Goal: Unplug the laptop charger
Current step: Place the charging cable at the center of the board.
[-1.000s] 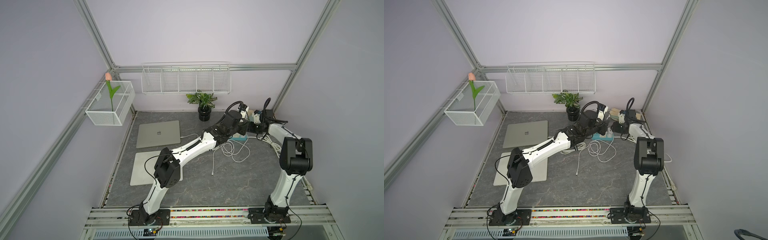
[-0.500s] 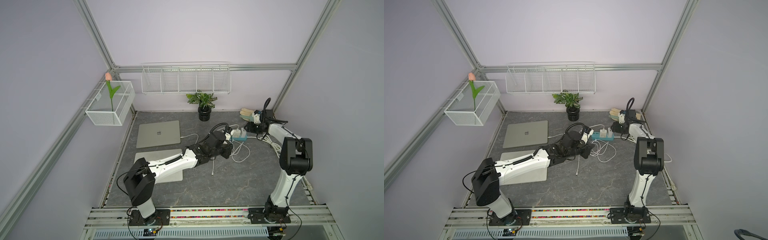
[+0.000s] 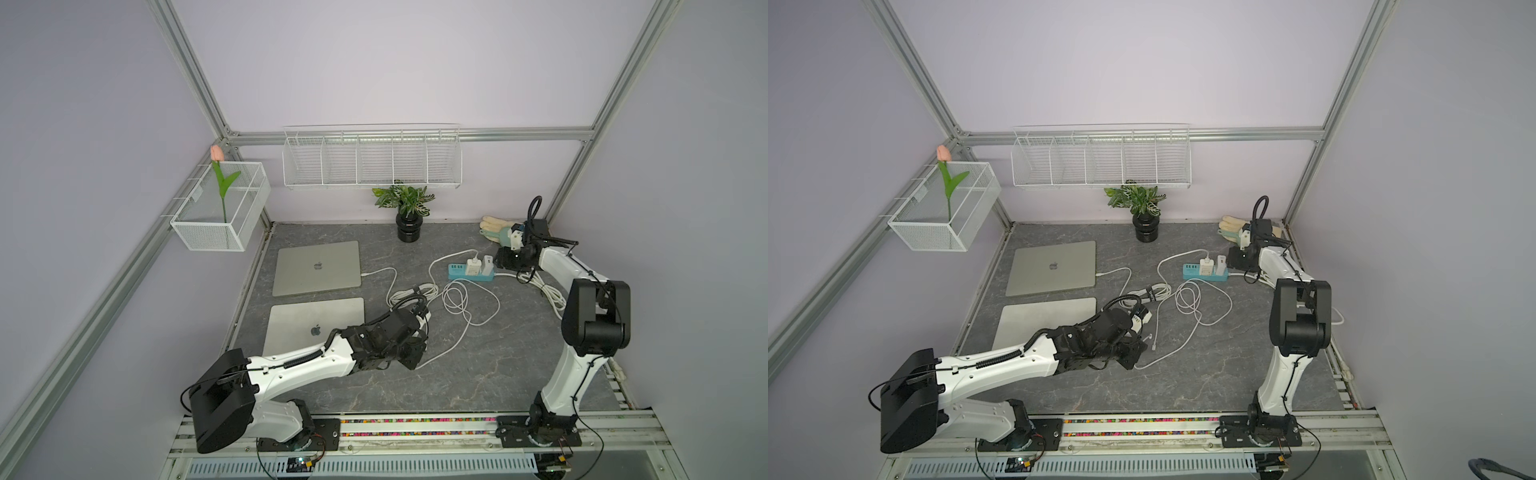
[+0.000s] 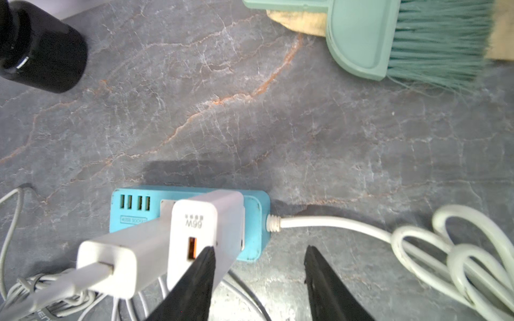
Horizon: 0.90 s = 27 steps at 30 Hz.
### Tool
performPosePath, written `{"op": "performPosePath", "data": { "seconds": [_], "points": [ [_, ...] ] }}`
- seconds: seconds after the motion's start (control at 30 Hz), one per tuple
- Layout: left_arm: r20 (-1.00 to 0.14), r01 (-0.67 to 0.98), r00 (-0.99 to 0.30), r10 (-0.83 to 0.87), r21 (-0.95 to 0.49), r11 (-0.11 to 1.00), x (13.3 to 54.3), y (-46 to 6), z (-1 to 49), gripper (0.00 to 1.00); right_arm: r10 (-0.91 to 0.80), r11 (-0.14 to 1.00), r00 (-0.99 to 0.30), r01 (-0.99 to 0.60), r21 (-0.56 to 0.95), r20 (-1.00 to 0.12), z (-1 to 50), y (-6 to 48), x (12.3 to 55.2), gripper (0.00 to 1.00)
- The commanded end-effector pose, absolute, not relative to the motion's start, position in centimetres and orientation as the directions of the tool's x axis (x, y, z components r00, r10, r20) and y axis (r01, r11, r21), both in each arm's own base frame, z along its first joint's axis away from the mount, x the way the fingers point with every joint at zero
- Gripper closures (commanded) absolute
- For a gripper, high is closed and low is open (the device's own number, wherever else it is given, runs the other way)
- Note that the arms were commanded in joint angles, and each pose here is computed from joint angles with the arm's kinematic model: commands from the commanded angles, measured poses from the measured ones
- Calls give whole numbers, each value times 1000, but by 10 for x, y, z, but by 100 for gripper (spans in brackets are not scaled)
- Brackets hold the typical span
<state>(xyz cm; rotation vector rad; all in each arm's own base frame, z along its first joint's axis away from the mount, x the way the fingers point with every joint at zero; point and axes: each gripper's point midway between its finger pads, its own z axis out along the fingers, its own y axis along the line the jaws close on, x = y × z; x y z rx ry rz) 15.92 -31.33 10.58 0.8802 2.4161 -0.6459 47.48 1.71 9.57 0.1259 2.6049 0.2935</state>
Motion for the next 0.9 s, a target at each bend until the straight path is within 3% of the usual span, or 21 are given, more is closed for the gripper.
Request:
{"op": "performPosePath", "data": {
  "seconds": [0.0, 0.13, 0.33, 0.37, 0.43, 0.57, 0.87],
  "points": [
    [-574, 637, -699, 426, -231, 735, 163, -298, 101, 100, 92, 988, -926, 40, 147, -367, 85, 17, 435, 45],
    [-651, 581, -662, 372, -131, 803, 193, -294, 110, 100, 67, 990, -928, 16, 139, -366, 90, 24, 432, 44],
    [-698, 607, -601, 389, -83, 790, 219, -327, 118, 100, 55, 994, -917, 11, 113, -394, 101, 25, 438, 44],
    [-705, 605, -596, 385, -79, 792, 222, -330, 119, 97, 52, 994, -918, 9, 112, -393, 103, 26, 439, 43],
    [-723, 587, -585, 369, -64, 807, 229, -331, 123, 67, 43, 994, -921, -2, 113, -388, 107, 30, 442, 43],
    [-773, 537, -545, 325, -23, 843, 244, -321, 141, 26, 30, 994, -912, -16, 110, -410, 117, 37, 450, 43],
    [-836, 485, -485, 257, -12, 875, 266, -301, 170, 23, 5, 996, -913, -31, 83, -407, 116, 47, 477, 43]
  ]
}}
